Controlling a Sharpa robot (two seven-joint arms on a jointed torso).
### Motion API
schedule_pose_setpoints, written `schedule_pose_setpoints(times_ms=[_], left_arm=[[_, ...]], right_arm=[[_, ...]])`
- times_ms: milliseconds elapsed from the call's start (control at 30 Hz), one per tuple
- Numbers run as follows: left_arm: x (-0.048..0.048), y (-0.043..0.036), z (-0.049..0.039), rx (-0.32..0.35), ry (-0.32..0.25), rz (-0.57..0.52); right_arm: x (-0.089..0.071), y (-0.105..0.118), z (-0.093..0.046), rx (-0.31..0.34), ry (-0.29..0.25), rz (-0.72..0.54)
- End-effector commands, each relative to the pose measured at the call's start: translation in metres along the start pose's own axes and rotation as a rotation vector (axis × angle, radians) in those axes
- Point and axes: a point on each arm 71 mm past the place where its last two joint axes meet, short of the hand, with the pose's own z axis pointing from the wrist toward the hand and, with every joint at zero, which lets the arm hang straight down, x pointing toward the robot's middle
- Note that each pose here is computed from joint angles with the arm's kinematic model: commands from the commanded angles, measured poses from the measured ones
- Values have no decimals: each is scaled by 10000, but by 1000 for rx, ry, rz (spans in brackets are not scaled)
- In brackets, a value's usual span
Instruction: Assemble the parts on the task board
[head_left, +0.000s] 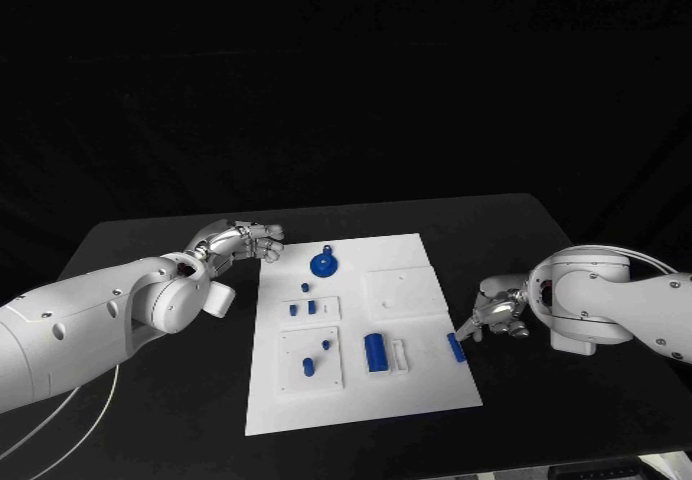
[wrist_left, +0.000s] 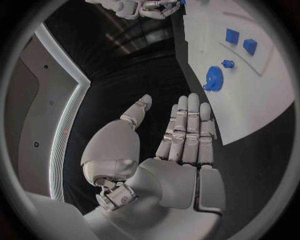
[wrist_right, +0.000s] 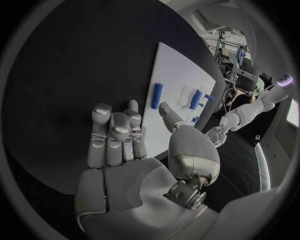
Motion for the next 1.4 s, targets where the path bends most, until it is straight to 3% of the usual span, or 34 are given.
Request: schedule_pose_setpoints(times_ms=[33, 467, 1200, 1400], left_arm=[[16, -13, 1, 13, 14, -1], [6, -10, -5, 12, 13, -1], [-14, -6, -15, 10, 10, 0], [-20, -3, -17, 7, 10, 0]], right_arm=[[21, 28, 6, -5, 1, -24], [140, 156, 73, -44, 17, -27], [277, 222, 192, -46, 43, -48], [256, 168, 197, -33, 29, -42]])
